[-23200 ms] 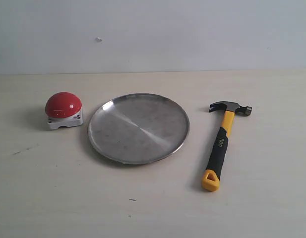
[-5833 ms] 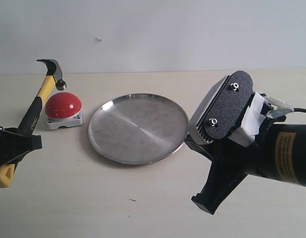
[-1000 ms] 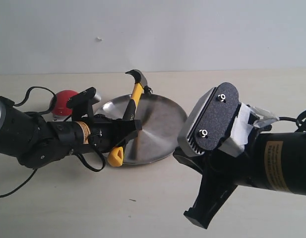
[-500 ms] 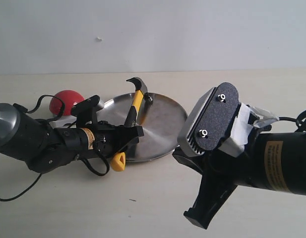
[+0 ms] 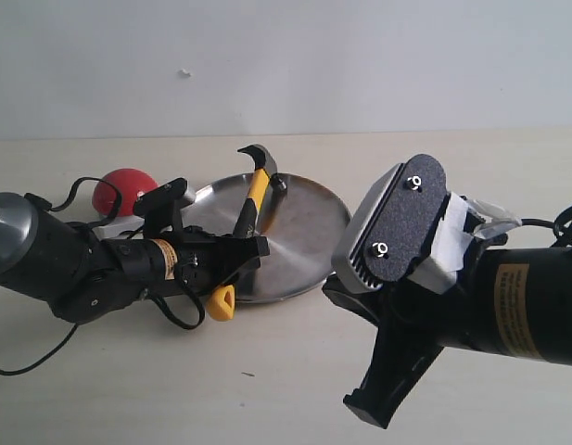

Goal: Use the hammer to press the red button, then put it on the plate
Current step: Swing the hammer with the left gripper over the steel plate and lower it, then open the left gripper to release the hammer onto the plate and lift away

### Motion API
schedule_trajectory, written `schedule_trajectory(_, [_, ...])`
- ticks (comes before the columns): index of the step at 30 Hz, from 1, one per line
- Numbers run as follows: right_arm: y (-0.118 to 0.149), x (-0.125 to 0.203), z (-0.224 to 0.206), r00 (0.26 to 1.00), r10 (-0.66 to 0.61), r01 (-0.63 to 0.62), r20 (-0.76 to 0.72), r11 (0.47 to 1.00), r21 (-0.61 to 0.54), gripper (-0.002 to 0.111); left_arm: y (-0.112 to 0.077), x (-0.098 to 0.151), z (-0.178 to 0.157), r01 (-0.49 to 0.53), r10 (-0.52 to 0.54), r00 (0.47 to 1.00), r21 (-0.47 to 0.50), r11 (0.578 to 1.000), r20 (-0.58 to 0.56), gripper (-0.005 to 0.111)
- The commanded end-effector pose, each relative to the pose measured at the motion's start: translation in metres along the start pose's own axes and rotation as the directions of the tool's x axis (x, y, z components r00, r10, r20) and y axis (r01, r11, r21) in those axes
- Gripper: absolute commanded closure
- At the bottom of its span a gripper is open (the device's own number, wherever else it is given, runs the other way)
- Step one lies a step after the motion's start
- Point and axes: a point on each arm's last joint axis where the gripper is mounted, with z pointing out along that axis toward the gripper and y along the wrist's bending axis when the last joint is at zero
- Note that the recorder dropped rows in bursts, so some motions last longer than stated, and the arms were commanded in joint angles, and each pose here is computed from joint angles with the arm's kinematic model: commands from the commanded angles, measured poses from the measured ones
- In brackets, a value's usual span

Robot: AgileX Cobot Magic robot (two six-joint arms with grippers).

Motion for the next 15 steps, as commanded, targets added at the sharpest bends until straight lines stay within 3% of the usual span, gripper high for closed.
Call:
schedule_trajectory(1, [-0.0008, 0.0008, 0.0003, 1.0, -0.006, 0.006, -0.001, 1.0, -0.001, 0.108, -0.0102, -0.0084, -0.001, -0.024, 0.021, 0.999, 0.067, 0.997, 0.05, 0.107])
schedule_trajectory(6, [-0.0008, 0.0008, 0.0003, 1.0, -0.006, 0.006, -0.001, 1.0, -0.001, 0.108, -0.0102, -0.0084, -0.001, -0.019, 0.015, 0.999, 0.067, 0.998, 0.05, 0.104])
schedule_trajectory(12, [-0.0011, 0.0009, 0.0003, 1.0, -0.006, 0.006, -0.003, 1.0, 0.002, 0.108, -0.0103, -0.0083, -0.001, -0.021, 0.017, 0.999, 0.067, 0.998, 0.049, 0.074])
schedule_trajectory(15, [-0.0011, 0.0009, 0.0003, 1.0, -0.006, 0.006, -0.003, 1.0, 0.002, 0.108, -0.0103, -0.0083, -0.001, -0.021, 0.017, 0.999, 0.067, 0.998, 0.049, 0.066])
